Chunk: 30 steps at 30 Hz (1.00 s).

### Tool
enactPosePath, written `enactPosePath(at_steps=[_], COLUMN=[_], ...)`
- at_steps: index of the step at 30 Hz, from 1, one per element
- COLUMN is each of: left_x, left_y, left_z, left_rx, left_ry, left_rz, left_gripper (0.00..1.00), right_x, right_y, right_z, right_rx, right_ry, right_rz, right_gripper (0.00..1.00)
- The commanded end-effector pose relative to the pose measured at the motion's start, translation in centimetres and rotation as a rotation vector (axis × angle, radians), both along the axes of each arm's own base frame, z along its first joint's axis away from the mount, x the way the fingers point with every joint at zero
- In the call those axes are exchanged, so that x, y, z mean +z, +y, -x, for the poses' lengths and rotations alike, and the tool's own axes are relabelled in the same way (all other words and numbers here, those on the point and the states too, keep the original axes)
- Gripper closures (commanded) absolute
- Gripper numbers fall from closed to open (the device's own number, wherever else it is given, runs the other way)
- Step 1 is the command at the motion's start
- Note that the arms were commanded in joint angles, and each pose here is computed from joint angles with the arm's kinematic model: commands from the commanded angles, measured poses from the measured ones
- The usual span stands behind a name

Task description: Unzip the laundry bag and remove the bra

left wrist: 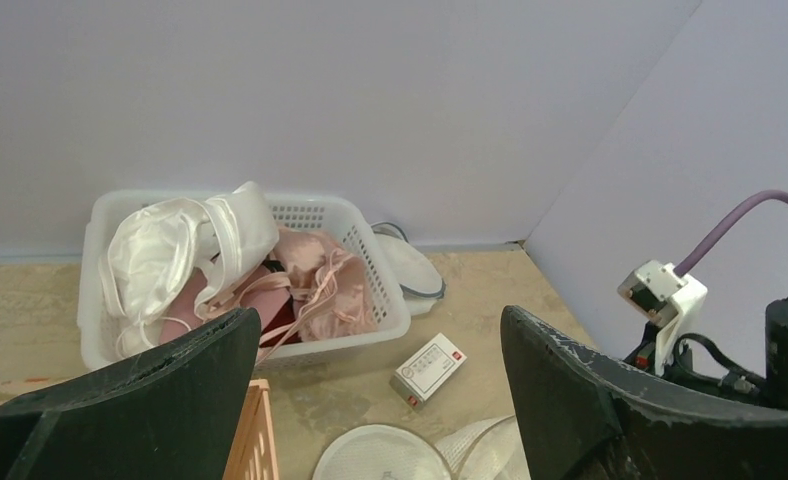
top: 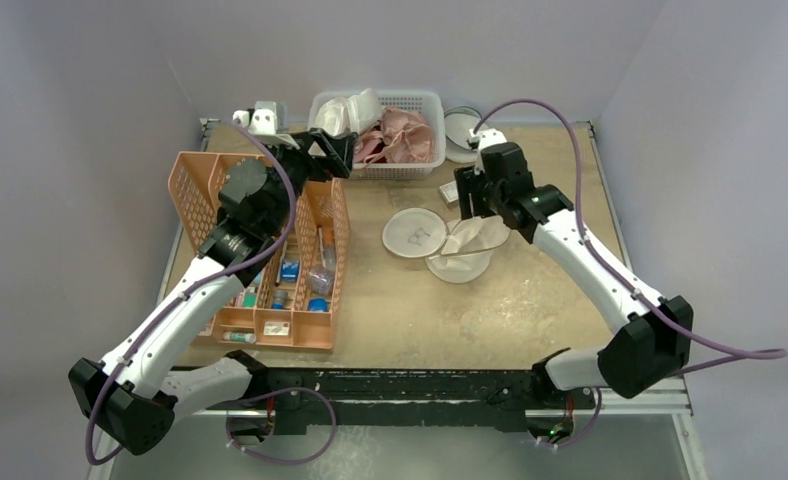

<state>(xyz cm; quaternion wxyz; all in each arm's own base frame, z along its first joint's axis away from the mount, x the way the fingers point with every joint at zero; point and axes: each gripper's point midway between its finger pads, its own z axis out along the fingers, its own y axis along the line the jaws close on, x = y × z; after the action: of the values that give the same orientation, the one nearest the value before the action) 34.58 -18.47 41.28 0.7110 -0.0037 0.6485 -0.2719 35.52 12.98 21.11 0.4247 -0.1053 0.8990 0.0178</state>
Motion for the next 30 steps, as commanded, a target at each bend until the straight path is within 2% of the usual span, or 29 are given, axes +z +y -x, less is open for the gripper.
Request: enactPosePath(at_steps=[1, 6, 11, 15, 18, 23, 30], left_x=[2.0, 2.6, 4.4, 4.6, 4.8, 4.7, 4.6], left_y=[1.8, 4.0, 8.5, 9.9, 9.9, 9.8, 9.7], left_z=[0.4, 0.5, 0.7, 0.6, 0.6, 0.6, 0.5], left_rx=[0.065, 0.145, 0.238, 0.285, 0.283, 0.279, 0.276], left_ry=[-0.070, -0.092, -0.140, -0.150, -0.153, -0.153, -0.149], left_rz=[0.021, 0.022, 0.106, 0.096, 0.095, 0.095, 0.096], left_gripper=[0.11, 0.11, 0.11, 0.11, 0.11, 0.11, 0.11], right_x=[-1.9, -5.0, -8.8, -10.6, -11.7, -13.3, -14.9], right_y=[4.1, 11.4, 17.1, 18.3, 18.5, 18.4, 19.7], right_z=[1.0, 1.7, 2.2, 1.4, 1.1, 1.0, -0.1], right_rx=[0.146, 0.287, 0.378, 0.331, 0.306, 0.279, 0.256], right_ry=[0.045, 0.086, 0.131, 0.138, 0.145, 0.138, 0.095], right_rz=[0.038, 0.034, 0.104, 0.236, 0.288, 0.294, 0.243], right_gripper=[0.29, 0.23, 0.19, 0.20, 0.26, 0.38, 0.38])
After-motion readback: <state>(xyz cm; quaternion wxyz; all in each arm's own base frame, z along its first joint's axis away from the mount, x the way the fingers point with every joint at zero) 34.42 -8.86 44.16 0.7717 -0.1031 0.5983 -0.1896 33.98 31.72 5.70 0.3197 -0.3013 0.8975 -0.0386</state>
